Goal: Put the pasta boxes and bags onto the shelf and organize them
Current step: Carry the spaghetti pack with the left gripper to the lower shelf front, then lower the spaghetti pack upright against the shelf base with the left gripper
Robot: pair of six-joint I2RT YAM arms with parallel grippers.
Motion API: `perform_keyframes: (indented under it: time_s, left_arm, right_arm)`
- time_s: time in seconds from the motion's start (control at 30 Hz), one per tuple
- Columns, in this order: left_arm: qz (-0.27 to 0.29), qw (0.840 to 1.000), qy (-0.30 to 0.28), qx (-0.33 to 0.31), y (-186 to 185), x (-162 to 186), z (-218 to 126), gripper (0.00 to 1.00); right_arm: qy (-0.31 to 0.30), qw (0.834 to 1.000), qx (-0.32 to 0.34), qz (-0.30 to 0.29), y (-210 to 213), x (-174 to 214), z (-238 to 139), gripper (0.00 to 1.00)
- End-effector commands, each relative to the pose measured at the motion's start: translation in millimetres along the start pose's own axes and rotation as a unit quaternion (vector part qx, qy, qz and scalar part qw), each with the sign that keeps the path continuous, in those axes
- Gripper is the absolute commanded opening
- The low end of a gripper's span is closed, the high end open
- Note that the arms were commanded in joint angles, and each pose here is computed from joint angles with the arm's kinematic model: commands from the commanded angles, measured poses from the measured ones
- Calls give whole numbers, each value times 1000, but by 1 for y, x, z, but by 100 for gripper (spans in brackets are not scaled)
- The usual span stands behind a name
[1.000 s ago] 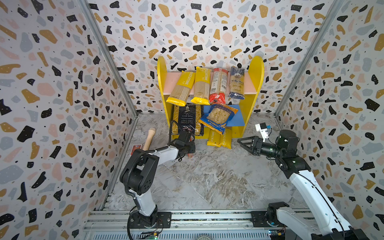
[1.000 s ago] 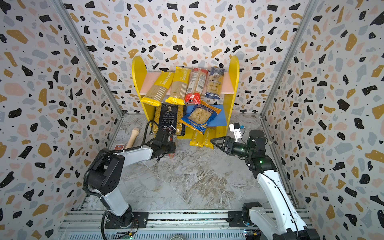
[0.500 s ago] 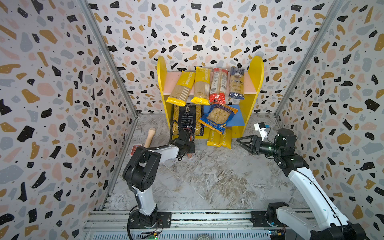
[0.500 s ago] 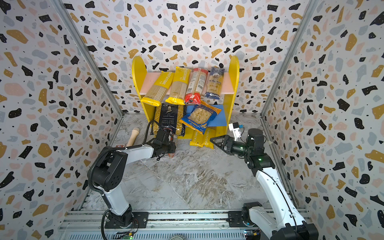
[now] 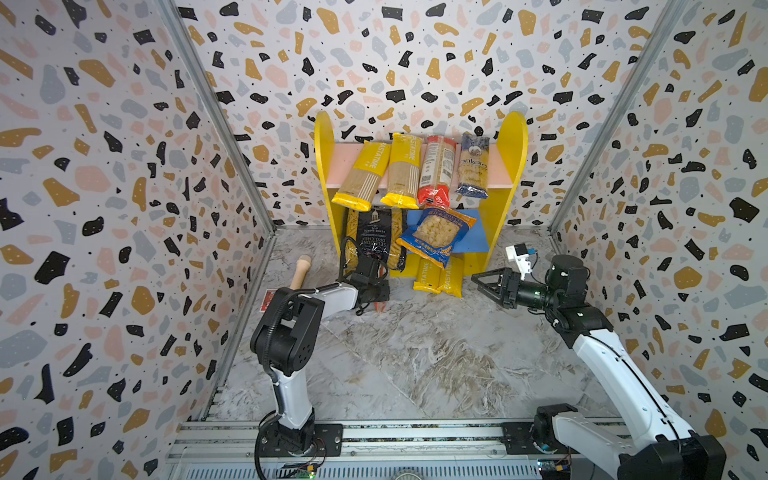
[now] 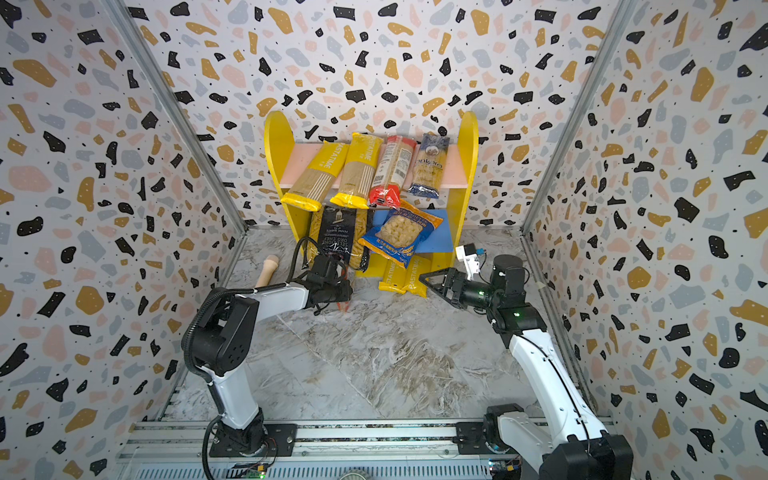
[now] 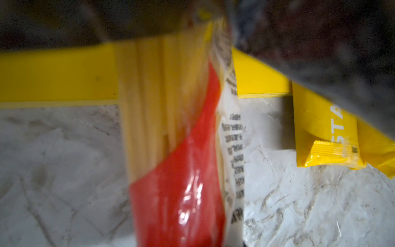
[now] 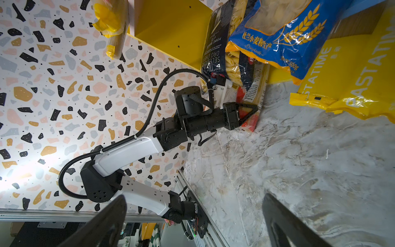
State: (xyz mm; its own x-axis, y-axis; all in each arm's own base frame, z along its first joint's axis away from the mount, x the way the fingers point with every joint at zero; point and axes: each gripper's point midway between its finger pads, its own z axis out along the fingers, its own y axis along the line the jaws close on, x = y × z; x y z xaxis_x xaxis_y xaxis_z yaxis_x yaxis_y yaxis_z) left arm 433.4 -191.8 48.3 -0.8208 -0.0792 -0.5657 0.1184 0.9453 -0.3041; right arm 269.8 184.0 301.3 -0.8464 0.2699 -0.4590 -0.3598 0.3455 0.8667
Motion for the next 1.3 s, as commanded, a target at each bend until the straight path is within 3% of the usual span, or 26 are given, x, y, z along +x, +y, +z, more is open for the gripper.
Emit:
perform_keyframes:
  time_s: [0.0, 0.13, 0.47, 0.73, 0.93, 1.03, 1.27]
  left_arm:
    - [-30, 988, -152, 24, -2, -99, -27, 37]
    - [-35, 988, -148, 19, -1, -97, -32, 47]
    - [-51, 990, -132, 26, 0, -73, -58, 52]
    - [-60, 992, -112, 9, 14, -25, -88, 52]
    - [-55, 995, -83, 14, 10, 26, -89, 53]
    - [-44, 996, -68, 23, -3, 50, -80, 50]
    - [-27, 998, -56, 8, -10, 67, -56, 29]
  right_arm:
    - [-11, 999, -24, -41, 26, -12, -5, 99]
    - [-9, 999, -27, -41, 27, -12, -6, 99]
    - [-12, 998, -31, -46, 34, -6, -11, 99]
    - [-16, 998, -33, -56, 41, -1, -17, 99]
    - [-16, 998, -33, -55, 42, 5, -18, 99]
    - [-18, 998, -32, -56, 42, 7, -19, 99]
    - [-19, 998, -27, -57, 43, 11, -22, 99]
